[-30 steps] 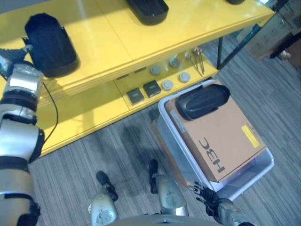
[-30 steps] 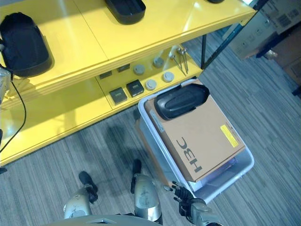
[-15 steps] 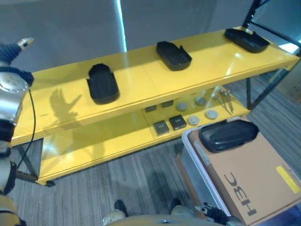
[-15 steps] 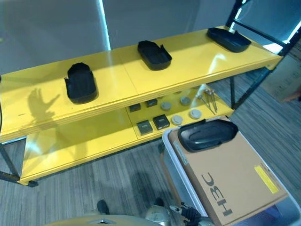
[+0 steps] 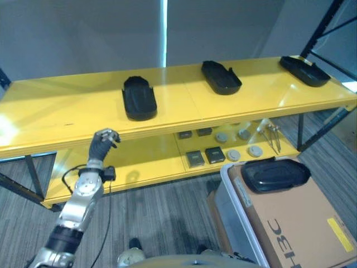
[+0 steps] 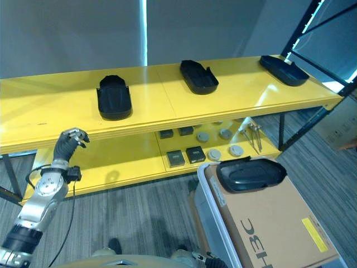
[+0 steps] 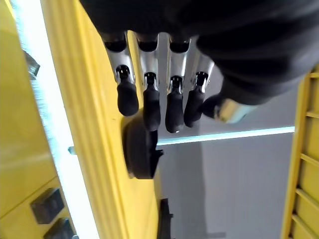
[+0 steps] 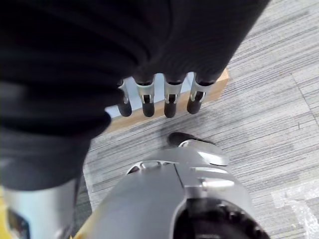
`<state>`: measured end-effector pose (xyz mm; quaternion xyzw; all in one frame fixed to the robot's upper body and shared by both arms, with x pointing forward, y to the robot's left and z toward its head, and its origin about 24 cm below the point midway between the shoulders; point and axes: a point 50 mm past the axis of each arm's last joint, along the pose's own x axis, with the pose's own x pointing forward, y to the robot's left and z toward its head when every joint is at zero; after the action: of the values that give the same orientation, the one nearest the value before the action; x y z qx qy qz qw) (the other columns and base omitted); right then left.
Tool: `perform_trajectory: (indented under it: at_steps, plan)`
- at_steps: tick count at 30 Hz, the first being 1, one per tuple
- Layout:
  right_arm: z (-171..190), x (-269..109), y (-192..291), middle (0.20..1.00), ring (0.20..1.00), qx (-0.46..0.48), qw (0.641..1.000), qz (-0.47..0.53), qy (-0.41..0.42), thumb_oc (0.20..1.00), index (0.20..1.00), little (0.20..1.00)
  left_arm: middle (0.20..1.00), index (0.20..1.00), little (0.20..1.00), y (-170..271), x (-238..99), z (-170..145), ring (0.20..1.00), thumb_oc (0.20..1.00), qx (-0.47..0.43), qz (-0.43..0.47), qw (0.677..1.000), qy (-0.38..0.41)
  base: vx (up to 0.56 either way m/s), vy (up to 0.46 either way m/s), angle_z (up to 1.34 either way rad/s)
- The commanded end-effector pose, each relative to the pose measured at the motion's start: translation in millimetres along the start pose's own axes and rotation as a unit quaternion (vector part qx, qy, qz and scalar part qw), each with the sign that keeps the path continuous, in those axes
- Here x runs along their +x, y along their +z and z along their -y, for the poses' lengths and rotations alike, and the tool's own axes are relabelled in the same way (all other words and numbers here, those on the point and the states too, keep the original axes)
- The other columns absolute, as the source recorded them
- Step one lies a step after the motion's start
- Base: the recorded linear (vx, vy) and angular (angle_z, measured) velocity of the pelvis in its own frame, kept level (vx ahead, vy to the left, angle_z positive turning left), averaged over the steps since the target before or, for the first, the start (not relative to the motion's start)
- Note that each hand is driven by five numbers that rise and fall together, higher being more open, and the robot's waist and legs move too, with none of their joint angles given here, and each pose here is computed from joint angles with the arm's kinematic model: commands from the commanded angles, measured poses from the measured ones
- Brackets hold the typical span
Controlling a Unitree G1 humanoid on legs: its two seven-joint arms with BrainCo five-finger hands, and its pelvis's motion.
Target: Move parts from the plastic box to the shelf.
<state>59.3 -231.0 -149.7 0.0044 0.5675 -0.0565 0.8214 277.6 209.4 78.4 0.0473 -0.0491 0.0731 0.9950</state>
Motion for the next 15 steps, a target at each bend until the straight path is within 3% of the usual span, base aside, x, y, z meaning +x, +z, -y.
perform_trajectory:
  at_steps: [1,15]
  plan:
    - [-1,1,3,1.000,1.000,-0.023,1.000,0.004,-0.001,1.000,1.000,1.000,0.200,0.200,0.200,44,27,-3,0.200,0.200,-0.023,0.111,0.993,0.031,0.00,-0.069,-0.22]
    - [10,1,9,1.000,1.000,-0.054,0.998,0.015,0.014,1.000,1.000,1.000,0.200,0.200,0.200,51,83,-17,0.200,0.200,0.018,0.086,0.987,0.135,-0.03,-0.042,-0.16]
